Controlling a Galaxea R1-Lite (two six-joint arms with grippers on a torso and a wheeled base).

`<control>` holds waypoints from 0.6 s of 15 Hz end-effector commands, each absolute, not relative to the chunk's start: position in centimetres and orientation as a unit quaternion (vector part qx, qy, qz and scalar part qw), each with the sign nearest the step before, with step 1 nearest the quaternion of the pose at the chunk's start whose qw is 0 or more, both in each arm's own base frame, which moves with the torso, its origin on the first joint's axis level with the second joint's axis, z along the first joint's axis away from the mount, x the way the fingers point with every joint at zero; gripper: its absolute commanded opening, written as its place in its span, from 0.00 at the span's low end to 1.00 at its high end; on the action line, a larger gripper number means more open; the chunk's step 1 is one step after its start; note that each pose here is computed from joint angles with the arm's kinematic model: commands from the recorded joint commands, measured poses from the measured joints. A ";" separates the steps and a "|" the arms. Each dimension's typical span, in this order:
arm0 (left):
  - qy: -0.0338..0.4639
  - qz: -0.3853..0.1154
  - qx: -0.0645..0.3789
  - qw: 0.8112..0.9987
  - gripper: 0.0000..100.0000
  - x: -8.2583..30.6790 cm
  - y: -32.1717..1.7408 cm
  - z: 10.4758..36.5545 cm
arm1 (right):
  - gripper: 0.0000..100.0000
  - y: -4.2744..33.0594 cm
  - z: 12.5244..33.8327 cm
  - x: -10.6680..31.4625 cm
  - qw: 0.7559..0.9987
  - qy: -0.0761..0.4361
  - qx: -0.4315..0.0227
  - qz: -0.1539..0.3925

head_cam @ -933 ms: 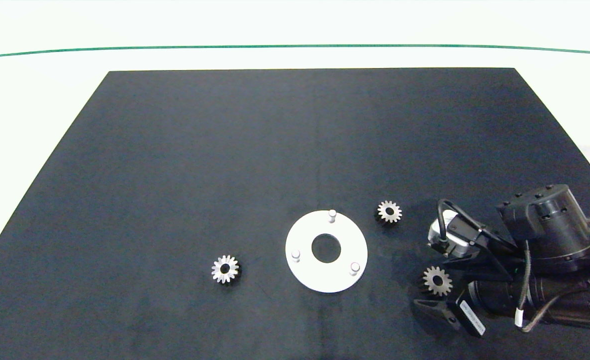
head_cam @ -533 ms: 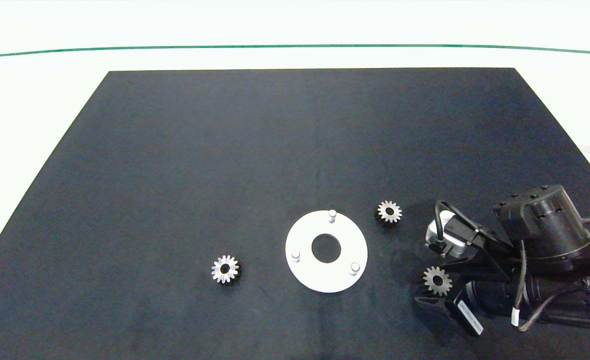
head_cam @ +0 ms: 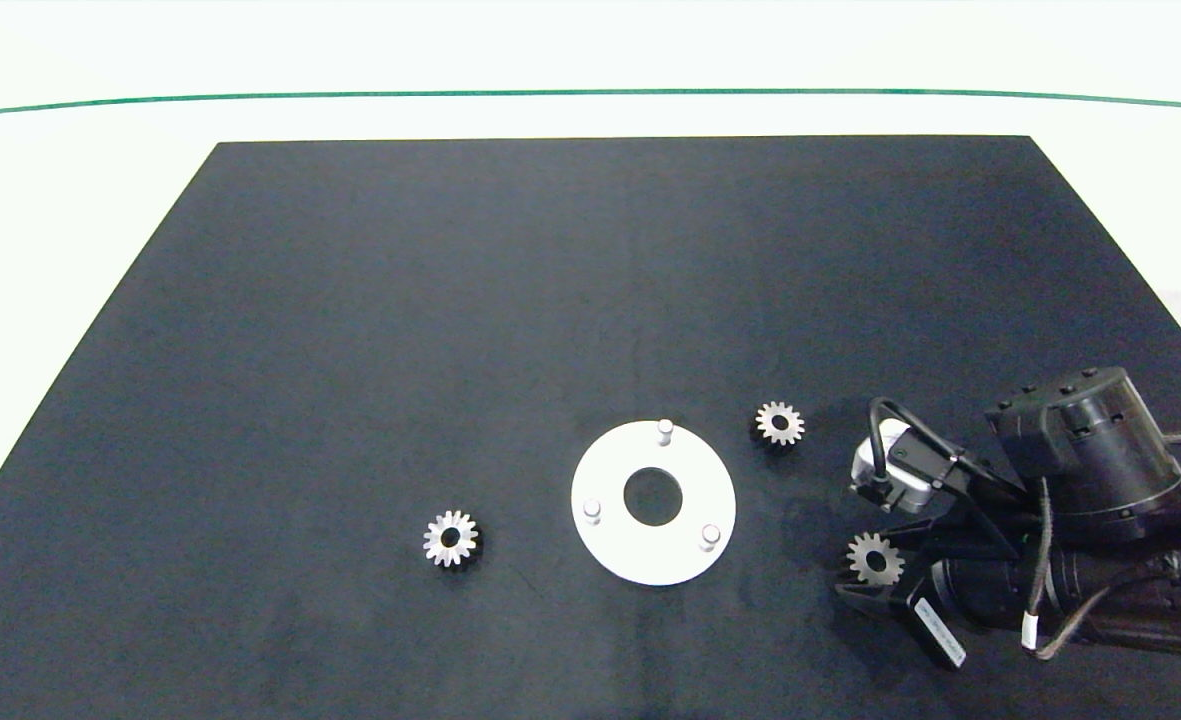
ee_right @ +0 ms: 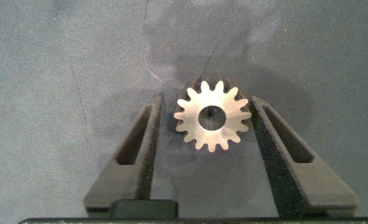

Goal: Install three planetary gears onto the carrier pins

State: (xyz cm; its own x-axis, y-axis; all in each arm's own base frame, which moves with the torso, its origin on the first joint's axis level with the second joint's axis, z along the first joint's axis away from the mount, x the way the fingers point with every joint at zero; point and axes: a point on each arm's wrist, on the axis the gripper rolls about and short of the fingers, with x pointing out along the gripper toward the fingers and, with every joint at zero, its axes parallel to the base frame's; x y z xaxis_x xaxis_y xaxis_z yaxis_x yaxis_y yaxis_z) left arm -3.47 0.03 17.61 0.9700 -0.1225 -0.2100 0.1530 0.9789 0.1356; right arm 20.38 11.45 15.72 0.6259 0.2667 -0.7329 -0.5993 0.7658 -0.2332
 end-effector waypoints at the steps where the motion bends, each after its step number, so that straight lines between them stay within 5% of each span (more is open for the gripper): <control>1: 0.102 -0.070 0.076 0.989 1.00 -3.5 0.0 17.6 | 0.49 11.5 15.8 20.5 0.872 0.349 -0.236 0.248; 9: 0.103 -0.071 0.076 0.989 1.00 -3.5 0.0 17.5 | 0.33 11.5 15.7 20.4 0.872 0.349 -0.236 0.248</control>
State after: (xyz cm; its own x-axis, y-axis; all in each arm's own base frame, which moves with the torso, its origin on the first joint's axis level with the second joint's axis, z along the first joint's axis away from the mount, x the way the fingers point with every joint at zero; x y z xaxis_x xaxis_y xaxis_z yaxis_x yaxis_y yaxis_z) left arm -3.46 0.03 17.56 0.9695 -0.1244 -0.2112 0.1550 0.9786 0.1352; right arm 20.55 11.54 15.78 0.6353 0.2684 -0.7242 -0.5952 0.7676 -0.2377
